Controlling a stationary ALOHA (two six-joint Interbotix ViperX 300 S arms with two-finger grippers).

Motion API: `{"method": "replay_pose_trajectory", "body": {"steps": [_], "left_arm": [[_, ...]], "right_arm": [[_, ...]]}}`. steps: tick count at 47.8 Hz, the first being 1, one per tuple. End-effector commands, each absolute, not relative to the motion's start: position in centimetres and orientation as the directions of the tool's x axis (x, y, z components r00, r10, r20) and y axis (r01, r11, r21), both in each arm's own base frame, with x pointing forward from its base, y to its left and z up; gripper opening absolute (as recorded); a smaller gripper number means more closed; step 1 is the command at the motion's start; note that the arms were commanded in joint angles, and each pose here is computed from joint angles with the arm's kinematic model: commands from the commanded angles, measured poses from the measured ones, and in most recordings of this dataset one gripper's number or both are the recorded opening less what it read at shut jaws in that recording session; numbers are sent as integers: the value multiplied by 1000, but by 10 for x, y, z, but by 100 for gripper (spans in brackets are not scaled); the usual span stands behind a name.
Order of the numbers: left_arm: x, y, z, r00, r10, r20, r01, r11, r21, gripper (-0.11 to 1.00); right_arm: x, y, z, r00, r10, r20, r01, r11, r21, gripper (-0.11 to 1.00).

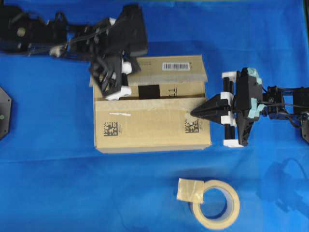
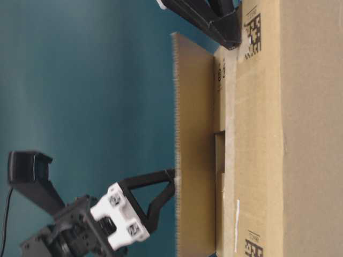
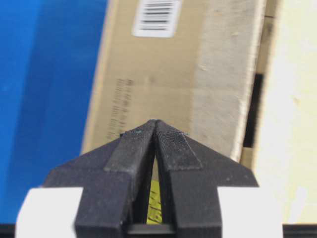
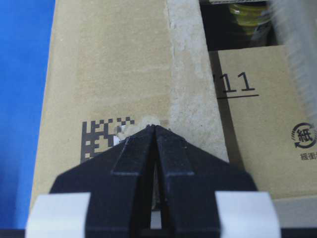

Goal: Close the cardboard box.
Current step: 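Fold the back flap forward over the box with the left gripper, then press the closed top flaps down with both grippers along the seam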

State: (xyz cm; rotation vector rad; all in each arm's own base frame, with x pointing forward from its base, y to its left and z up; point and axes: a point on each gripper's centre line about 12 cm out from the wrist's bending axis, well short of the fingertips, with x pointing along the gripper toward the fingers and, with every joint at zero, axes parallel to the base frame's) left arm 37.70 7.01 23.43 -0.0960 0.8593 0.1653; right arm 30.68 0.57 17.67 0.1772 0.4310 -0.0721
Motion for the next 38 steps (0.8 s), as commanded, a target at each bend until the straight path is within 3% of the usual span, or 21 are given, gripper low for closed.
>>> {"method": "replay_pose_trajectory", "body": {"steps": [1,19,38], "left_arm": [[373,60,245,704,101,-702,-168,986,-26,0],[357,52,204,765,106,-635,-221,970,-104,0],[352,51,200,776,109,-621,-226,967,-114,0]], "right_arm": [[312,4,186,921,-40,-387,108,981,158,0],[313,-7,189,926,-73,-371,140,978,157,0],[313,-17,189,925,-103,-367,170,973,157,0]]}}
